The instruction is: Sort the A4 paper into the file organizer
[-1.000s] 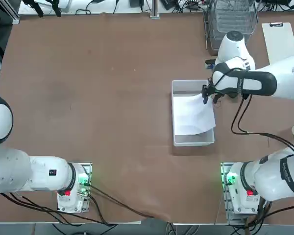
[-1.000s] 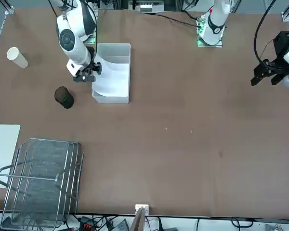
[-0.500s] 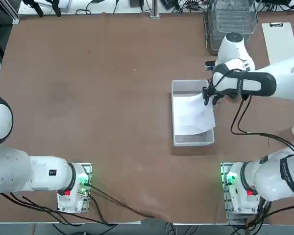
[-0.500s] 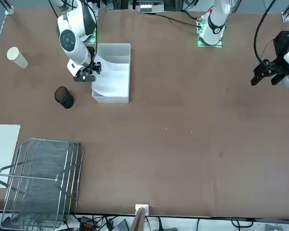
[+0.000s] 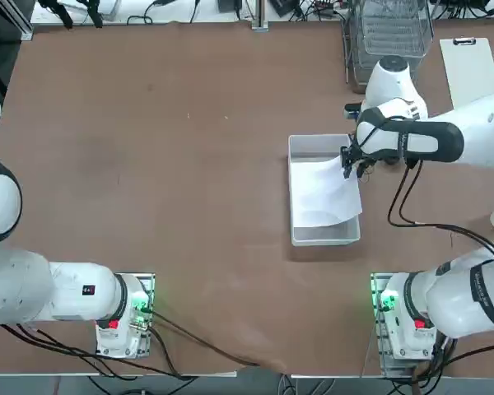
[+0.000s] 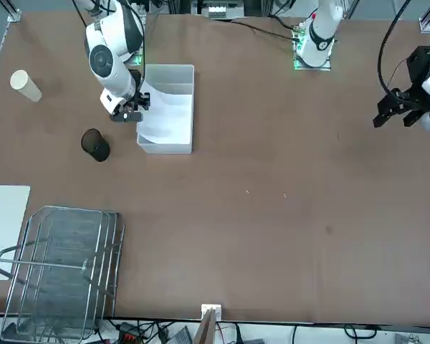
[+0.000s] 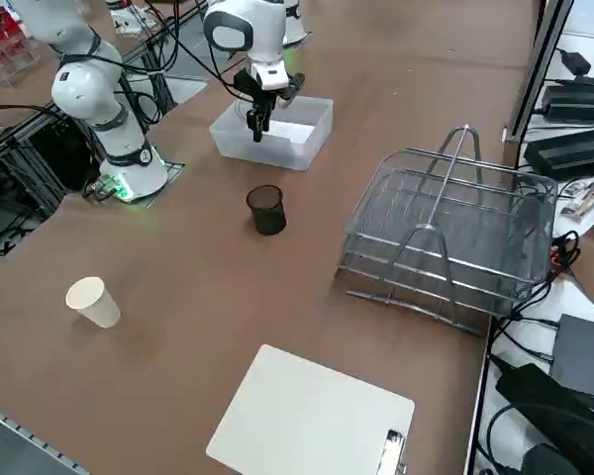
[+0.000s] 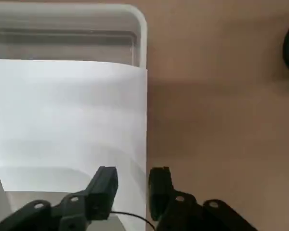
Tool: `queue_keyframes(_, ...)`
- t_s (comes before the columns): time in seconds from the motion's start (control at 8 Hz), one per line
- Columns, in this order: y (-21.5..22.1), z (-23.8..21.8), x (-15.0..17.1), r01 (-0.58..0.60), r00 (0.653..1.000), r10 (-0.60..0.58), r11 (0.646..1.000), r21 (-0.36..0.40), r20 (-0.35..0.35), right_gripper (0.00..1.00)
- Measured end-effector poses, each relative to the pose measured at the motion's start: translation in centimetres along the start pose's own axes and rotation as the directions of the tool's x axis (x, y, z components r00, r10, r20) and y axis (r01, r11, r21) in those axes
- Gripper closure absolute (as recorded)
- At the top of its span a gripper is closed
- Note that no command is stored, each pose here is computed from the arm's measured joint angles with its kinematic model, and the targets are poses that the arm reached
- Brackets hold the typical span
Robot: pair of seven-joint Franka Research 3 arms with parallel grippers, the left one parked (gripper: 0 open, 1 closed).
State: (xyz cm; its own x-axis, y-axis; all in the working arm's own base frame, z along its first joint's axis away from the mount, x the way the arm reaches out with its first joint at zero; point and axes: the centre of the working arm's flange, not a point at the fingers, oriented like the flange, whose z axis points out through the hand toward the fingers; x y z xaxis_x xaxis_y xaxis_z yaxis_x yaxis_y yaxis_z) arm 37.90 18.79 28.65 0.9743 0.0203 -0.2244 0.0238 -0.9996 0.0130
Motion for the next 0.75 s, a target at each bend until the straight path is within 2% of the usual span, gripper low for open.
queue_keyframes(0.75, -0.03, 0.00, -0.01, 0.001, 1.000, -0.001, 1.000, 0.000, 0.000, 0.66)
